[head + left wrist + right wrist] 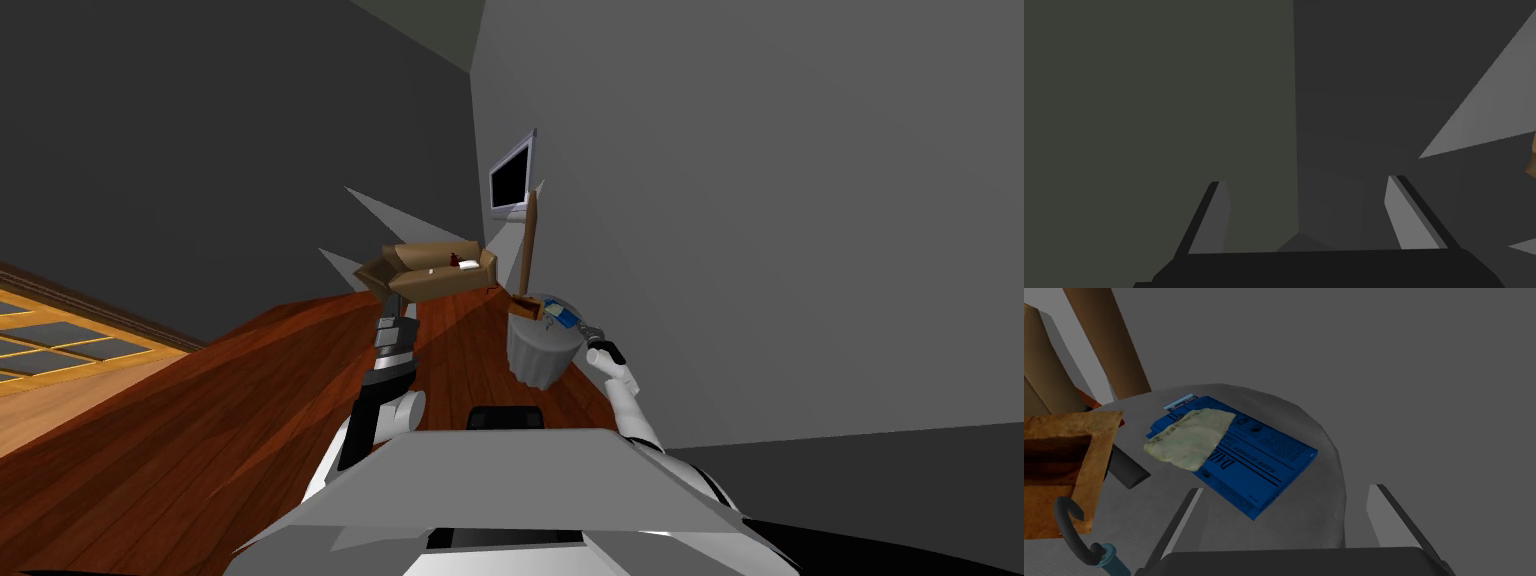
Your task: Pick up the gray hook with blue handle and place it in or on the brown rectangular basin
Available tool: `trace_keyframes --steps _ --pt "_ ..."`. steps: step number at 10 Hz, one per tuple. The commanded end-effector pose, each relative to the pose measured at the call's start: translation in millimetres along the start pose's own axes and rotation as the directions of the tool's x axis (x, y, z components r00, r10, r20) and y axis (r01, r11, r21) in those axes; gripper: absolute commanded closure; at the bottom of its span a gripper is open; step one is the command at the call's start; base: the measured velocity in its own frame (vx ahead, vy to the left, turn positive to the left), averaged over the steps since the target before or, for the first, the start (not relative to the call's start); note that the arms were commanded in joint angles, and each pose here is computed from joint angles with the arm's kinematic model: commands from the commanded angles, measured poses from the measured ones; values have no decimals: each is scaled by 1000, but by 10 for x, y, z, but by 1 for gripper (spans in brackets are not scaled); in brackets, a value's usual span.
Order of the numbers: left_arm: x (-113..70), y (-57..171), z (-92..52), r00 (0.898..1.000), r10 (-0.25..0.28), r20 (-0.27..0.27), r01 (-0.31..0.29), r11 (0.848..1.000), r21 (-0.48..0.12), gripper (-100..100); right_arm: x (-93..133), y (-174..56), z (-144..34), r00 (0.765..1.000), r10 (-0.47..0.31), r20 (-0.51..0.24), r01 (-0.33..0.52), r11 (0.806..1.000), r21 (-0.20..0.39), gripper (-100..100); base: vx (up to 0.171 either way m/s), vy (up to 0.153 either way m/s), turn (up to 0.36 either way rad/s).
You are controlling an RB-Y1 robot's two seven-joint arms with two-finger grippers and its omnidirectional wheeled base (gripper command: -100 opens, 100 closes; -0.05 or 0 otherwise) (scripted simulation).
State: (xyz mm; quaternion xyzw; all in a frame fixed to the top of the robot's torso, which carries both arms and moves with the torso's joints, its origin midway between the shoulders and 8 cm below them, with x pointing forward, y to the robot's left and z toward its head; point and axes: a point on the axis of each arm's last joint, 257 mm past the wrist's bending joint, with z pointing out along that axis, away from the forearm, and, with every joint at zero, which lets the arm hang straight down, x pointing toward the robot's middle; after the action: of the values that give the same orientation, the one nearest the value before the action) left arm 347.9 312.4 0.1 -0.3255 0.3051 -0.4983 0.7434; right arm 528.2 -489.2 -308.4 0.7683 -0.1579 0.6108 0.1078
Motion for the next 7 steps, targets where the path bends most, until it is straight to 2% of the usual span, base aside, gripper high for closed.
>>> trace_keyframes --steps 1,3,4,5,7 --pt "0 0 0 1000 0 0 0 1000 0 0 -73 18 91 994 100 46 -99 995 -6 -100 -13 12 80" --pt "0 0 0 1000 0 0 0 1000 0 0 -181 39 84 986 156 65 -156 988 -16 -100 -8 6 60" --pt "0 0 0 1000 0 0 0 1000 0 0 -236 35 167 967 233 104 -232 972 -26 -100 -4 -20 159" --pt "0 0 0 1000 0 0 0 1000 0 0 -341 53 156 957 262 122 -260 965 -38 -100 5 -12 11" --pt "0 0 0 1000 0 0 0 1000 0 0 -341 53 156 947 296 121 -293 955 -42 -100 3 -6 2"
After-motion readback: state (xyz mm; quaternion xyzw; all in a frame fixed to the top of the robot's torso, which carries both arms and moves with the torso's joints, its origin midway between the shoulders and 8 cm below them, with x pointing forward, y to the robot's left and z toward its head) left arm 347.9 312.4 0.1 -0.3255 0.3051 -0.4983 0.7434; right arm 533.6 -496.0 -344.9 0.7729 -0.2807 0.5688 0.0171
